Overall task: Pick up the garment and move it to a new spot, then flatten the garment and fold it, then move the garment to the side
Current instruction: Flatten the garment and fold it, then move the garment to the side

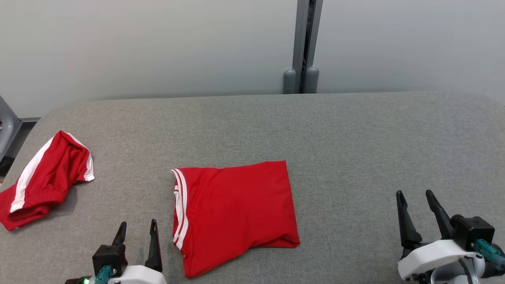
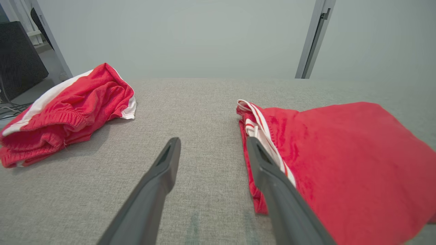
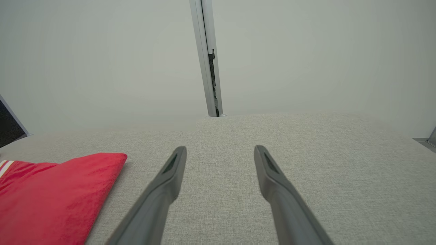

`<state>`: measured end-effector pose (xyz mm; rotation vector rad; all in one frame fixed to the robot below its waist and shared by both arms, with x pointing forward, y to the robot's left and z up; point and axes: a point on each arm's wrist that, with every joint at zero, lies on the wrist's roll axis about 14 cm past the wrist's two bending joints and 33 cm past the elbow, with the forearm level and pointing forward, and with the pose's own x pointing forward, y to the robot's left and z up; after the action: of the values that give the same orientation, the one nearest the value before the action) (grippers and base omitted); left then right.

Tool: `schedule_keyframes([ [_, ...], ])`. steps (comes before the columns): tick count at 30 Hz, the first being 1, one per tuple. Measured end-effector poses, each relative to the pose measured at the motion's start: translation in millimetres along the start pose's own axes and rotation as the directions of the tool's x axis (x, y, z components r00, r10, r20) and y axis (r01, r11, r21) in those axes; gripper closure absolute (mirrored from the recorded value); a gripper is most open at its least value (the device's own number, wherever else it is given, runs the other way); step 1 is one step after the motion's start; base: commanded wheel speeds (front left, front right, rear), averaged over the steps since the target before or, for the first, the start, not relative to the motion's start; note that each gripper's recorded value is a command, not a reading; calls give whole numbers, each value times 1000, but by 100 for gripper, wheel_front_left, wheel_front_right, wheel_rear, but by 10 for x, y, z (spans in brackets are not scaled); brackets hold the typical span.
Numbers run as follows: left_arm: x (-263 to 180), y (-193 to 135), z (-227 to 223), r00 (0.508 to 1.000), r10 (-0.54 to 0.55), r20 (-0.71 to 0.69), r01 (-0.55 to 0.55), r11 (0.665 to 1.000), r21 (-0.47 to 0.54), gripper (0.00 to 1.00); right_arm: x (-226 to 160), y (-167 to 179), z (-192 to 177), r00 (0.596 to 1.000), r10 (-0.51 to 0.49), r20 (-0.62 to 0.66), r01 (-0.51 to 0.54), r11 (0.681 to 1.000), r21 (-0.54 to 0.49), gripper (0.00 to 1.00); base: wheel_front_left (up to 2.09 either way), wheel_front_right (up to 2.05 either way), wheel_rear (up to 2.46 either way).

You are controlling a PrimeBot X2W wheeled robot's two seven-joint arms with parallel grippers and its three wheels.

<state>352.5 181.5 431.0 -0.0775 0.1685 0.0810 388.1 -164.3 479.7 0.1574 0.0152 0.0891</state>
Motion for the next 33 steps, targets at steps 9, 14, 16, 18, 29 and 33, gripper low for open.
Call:
schedule_keyframes([
  [9,-10,12,-26,1000,2,-7,-2,1000,3,0,-7,64,-129,999,19,-38,-18,1000,8,0,0,0,0],
  [14,22,4,-45,1000,2,-15,-2,1000,-3,0,52,265,-344,991,80,-104,-79,997,15,0,0,0,0],
  [16,42,9,-49,1000,1,-17,-1,1000,-6,0,132,389,-407,985,117,-123,-114,993,27,0,0,0,0],
  [18,58,33,-58,1000,8,-22,-8,1000,-11,0,231,560,-457,976,169,-139,-167,986,27,0,0,0,0],
  [29,7,326,-152,994,98,-56,-99,995,-11,0,647,1283,-820,903,356,-241,-340,934,105,0,0,0,0],
  [33,-30,426,-175,989,130,-65,-131,991,-16,0,663,1430,-1032,873,381,-304,-343,923,174,0,0,0,0],
])
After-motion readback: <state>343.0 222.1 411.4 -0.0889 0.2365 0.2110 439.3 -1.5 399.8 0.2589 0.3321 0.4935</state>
